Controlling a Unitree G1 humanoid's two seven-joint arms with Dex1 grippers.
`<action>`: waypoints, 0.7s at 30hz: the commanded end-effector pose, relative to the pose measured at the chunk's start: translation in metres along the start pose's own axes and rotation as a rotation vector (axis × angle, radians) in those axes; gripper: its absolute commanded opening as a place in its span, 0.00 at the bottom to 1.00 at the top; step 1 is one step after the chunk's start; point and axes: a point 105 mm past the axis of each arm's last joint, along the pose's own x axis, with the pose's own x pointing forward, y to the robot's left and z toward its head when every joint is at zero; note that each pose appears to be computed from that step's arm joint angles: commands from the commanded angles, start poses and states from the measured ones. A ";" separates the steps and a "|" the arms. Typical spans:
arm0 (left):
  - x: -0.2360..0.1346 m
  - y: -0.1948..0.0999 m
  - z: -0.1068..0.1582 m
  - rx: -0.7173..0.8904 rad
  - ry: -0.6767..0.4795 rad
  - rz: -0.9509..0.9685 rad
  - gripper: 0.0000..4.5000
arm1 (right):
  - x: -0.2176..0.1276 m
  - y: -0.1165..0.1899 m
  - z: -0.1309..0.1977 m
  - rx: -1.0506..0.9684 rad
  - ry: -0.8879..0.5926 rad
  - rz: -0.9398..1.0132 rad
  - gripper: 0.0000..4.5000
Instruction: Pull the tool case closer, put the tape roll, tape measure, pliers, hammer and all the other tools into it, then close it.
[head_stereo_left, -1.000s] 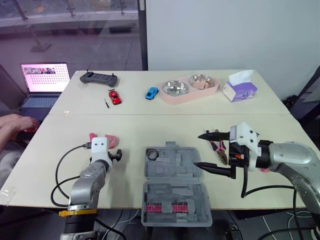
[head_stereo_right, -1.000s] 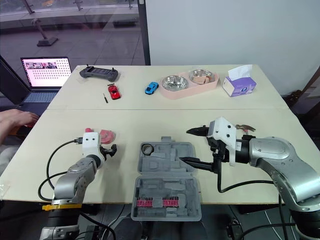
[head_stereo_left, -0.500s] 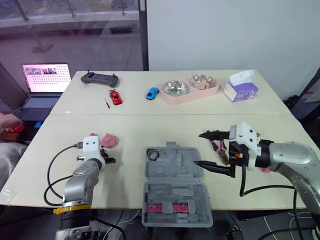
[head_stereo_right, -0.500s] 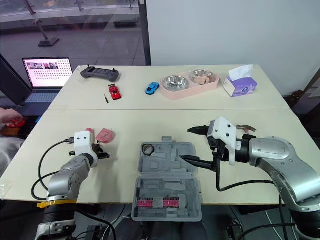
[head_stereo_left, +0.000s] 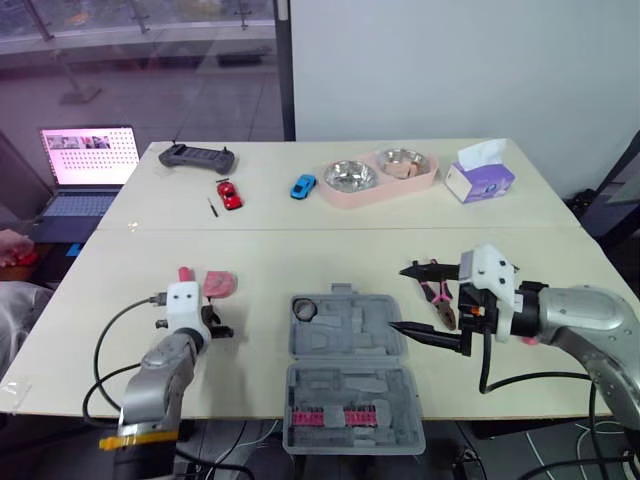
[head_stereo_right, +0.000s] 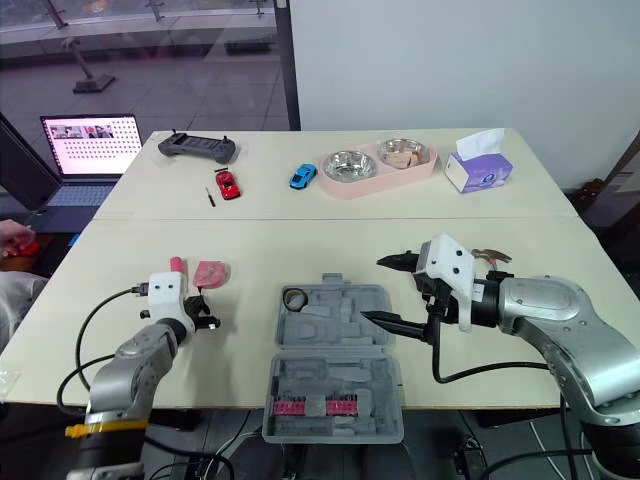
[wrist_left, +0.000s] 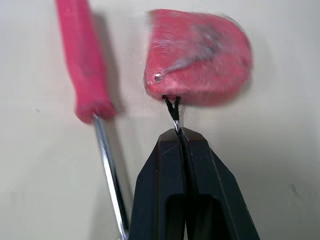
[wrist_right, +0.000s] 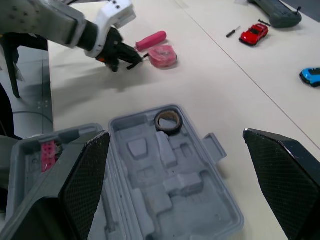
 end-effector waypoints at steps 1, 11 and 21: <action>-0.022 -0.003 -0.007 0.034 -0.017 -0.065 0.01 | -0.005 -0.003 0.008 -0.042 -0.001 -0.024 1.00; -0.071 0.002 -0.044 0.174 0.012 -0.335 0.01 | -0.010 -0.007 0.002 -0.024 0.027 -0.048 1.00; -0.093 0.012 -0.050 0.262 0.039 -0.487 0.01 | -0.007 -0.007 0.003 -0.030 0.019 -0.054 1.00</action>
